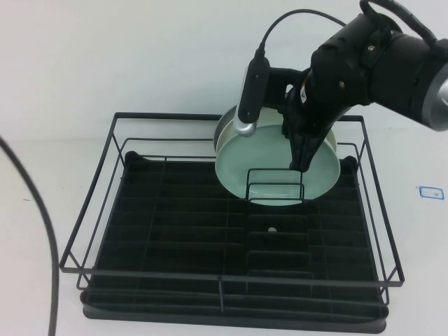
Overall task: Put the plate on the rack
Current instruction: Place the plate on the rack
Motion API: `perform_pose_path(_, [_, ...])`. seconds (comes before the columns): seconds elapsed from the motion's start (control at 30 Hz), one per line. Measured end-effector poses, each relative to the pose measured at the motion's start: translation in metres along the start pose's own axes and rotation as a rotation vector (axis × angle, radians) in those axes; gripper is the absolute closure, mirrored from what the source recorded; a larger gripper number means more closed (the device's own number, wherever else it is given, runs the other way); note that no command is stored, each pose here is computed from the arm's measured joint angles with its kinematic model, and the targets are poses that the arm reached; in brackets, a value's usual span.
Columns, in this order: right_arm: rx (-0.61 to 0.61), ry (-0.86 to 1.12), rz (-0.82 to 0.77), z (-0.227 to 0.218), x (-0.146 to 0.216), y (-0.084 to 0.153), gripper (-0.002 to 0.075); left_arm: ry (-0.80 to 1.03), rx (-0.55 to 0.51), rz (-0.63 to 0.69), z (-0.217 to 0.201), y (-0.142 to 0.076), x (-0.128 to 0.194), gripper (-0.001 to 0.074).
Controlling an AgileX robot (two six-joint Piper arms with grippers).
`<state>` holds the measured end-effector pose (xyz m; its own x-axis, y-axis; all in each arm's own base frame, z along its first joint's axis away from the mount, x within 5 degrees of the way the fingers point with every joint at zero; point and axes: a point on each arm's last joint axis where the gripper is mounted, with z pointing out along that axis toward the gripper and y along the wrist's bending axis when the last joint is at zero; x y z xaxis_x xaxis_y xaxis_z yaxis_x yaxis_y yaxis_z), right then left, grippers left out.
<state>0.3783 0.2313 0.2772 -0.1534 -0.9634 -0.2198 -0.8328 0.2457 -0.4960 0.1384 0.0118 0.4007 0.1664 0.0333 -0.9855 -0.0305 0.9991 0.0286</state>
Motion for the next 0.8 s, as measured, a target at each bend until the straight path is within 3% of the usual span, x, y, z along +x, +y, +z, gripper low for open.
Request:
perform_pose_path(0.23, [0.001,0.006,0.045,0.002,0.0,0.0,0.0563,-0.089,0.026,0.001,-0.024,-0.008,-0.016,0.0734])
perform_pose_path(0.43, [-0.032,0.043,0.141,0.007,0.003,0.004,0.0343,-0.153,0.004,-0.013,-0.051,-0.009,-0.021,0.0734])
perform_pose_path(0.57, [-0.027,0.054,0.183,0.008,0.004,0.004,0.0293,-0.144,0.015,-0.001,-0.067,-0.01,0.0,0.0734])
perform_pose_path(0.8, [-0.002,0.042,0.216,-0.004,0.004,0.0,0.0282,-0.067,0.001,-0.003,-0.09,-0.011,0.064,0.0734])
